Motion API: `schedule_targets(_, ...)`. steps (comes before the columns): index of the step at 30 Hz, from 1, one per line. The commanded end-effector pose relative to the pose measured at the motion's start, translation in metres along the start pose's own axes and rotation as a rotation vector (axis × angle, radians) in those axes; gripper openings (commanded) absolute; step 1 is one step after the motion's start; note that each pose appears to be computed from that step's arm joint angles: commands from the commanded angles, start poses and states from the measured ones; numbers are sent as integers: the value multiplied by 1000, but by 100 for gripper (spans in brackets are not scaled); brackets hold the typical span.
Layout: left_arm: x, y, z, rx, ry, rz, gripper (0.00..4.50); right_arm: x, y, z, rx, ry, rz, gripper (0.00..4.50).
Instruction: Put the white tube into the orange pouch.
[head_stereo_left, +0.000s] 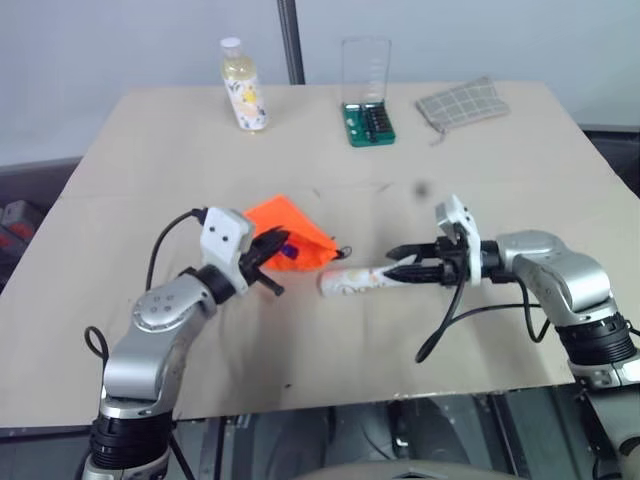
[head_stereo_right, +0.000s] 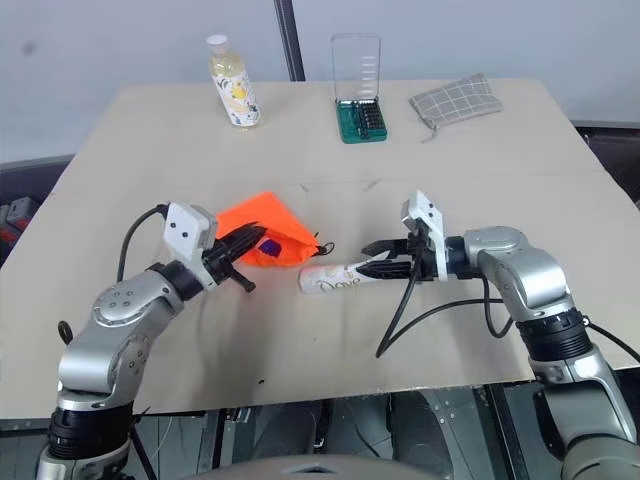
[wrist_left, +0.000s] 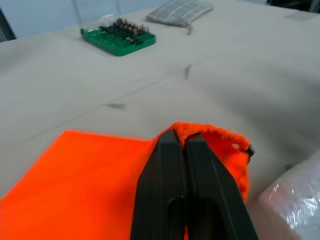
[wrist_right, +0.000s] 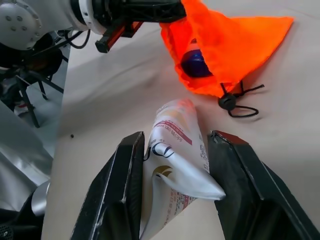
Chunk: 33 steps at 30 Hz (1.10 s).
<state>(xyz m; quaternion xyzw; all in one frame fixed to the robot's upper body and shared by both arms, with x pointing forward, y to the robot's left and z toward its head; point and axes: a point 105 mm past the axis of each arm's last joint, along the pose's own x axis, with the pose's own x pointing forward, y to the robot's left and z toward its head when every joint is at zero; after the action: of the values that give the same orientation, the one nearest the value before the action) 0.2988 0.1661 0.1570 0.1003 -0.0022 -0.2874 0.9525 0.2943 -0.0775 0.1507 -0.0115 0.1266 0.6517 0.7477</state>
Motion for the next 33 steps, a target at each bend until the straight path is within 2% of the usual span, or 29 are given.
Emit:
schedule_targets(1,-1,-1,5,26,-16,3,0,-5,7,-5,-48,20,-1,192)
schedule_targets(5,-1,-1,3,25,-13,-1,0,-8,3,-44,-110,184,-57,192)
schedule_targets(8,1,-1,3,27,-13,-2,0,-7,1,-65,-133,256,-86,192)
schedule_targets(16,2,1,2,34,-10,-8,0,-10,-2,-82,-159,321,-109,192)
schedule_targets(19,3,1,1,35,-9,-10,0,-9,-2,-84,-170,330,-115,271)
schedule_targets(23,3,1,1,35,-9,-11,0,-9,-1,-88,-179,352,-117,271)
schedule_targets(24,3,1,1,35,-9,-11,0,-9,-1,-89,-182,353,-118,205)
schedule_targets(27,3,2,0,35,-8,-10,0,-8,-2,-89,-182,353,-128,96)
schedule_targets(32,4,4,-2,37,-6,-8,0,-5,2,-89,-186,345,-109,96)
schedule_targets(33,4,4,-3,37,-6,-8,0,-4,3,-88,-185,337,-109,74)
